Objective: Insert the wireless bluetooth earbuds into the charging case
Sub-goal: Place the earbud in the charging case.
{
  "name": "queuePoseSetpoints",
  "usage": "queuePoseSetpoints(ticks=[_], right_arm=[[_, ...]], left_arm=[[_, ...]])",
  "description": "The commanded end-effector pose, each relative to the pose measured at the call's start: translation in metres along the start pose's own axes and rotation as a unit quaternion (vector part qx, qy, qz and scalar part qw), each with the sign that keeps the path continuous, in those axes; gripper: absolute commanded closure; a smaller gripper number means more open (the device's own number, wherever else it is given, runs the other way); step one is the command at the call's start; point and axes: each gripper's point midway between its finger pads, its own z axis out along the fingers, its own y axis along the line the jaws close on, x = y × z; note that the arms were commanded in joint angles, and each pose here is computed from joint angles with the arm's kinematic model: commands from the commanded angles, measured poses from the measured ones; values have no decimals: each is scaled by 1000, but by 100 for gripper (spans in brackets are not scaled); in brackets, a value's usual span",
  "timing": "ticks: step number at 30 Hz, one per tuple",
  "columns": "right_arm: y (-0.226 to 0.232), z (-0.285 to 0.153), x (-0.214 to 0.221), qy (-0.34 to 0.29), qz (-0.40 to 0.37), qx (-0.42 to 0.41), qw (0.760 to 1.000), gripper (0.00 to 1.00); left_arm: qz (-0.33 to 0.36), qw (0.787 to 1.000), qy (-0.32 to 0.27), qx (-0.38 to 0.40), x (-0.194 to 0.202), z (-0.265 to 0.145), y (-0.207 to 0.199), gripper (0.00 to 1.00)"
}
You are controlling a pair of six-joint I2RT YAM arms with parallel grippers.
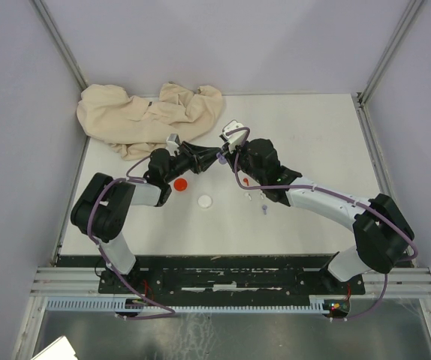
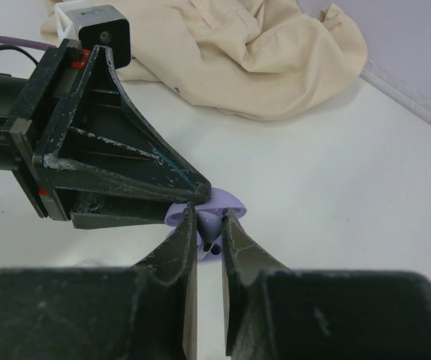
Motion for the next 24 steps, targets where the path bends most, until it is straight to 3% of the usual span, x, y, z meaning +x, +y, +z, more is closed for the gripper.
queuePoseSetpoints(ticks=[1, 24], right_arm=[[-4, -4, -17, -30, 3, 7, 1000, 93], [-10, -7, -17, -29, 2, 15, 999, 93]], left_arm=[[11, 998, 21, 52, 10, 1, -37, 97], [11, 998, 29, 55, 18, -2, -40, 97]])
